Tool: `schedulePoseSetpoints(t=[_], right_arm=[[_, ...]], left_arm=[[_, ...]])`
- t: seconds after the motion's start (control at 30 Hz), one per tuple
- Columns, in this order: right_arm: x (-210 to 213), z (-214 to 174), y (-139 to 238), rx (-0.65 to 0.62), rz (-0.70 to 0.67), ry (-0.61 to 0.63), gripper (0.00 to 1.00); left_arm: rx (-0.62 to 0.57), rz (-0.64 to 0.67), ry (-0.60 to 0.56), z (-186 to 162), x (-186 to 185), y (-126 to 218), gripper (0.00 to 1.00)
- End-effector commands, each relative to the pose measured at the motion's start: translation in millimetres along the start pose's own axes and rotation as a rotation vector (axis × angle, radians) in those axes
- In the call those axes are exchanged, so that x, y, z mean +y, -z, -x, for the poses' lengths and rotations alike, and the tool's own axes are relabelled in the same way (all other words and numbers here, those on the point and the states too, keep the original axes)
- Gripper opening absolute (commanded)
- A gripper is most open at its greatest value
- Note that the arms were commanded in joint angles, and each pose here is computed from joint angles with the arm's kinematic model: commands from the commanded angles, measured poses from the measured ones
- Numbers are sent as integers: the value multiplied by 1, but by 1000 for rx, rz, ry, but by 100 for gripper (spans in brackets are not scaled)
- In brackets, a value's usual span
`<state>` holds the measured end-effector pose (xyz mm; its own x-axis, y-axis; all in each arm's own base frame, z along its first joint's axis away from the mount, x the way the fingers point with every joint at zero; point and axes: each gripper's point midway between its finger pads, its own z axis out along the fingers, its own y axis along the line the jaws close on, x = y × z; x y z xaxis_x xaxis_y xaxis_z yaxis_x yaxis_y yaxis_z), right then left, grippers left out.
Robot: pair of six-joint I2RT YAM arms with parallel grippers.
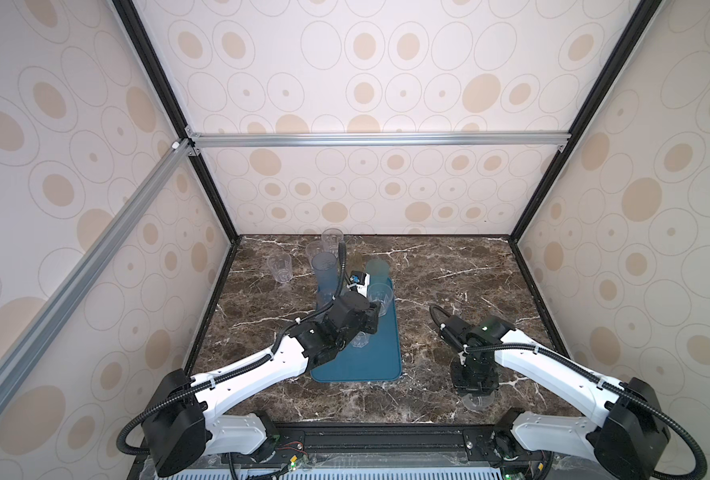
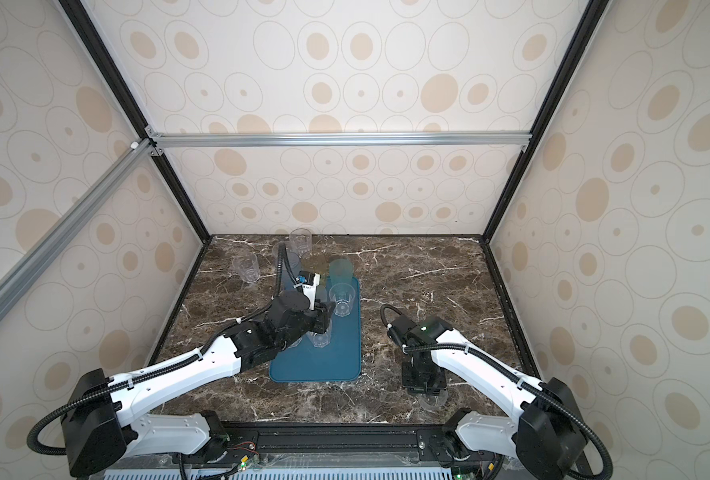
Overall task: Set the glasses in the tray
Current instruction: 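Close the right gripper on the clear glass near the robot, then carry the clear glass over the tray, lower it and open the right gripper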
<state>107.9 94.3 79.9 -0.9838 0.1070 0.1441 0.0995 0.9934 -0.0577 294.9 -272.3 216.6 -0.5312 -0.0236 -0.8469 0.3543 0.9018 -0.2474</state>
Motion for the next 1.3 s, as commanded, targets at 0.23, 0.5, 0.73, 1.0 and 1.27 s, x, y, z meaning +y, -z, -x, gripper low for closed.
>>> schedulePoseSetpoints(t=[0.23,0.5,0.73,1.0,1.27], right_arm=[[27,32,12,-103,36,3,8],[98,80,58,-228,123,124,4],[183,122,73,-257,208,244,3],[230,148,61,-228,200,318,3],[240,160,46,-204,152,347,5]], left_arm=[[-22,26,-32,7,3,5,47],[-68,155,-51,23,34,21,47],[-84,282,-10,34,80,40,46],[-114,353,45,32,119,64,45],[-124,347,56,30,125,70,45]])
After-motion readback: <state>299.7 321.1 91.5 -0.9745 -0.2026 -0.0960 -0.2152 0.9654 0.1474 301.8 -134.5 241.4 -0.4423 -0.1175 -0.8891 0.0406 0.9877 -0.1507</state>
